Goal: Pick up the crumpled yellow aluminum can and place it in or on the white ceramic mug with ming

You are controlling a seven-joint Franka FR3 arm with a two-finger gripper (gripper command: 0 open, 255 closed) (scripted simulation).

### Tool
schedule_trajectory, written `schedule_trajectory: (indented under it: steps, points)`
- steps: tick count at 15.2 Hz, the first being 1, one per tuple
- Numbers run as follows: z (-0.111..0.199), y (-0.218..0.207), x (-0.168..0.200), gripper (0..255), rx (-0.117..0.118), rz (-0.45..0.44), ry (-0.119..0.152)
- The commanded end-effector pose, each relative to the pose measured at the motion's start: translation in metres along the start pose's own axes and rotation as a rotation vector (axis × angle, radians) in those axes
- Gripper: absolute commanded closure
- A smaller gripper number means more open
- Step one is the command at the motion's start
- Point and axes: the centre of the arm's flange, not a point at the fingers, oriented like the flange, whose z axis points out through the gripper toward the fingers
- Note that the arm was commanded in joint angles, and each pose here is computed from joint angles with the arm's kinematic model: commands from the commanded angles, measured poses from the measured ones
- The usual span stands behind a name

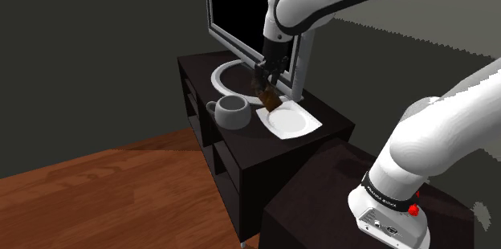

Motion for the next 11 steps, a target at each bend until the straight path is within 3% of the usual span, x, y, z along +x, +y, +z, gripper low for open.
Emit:
schedule_trajectory:
  steps: [1,2,11]
  points:
    - [-0.011,0.0,0.0,255,0.0,0.0,0.0]
    - [-0.012,0.0,0.0,255,0.0,0.0,0.0]
    - [-0.017,-0.019,0.117,255,0.0,0.0,0.0]
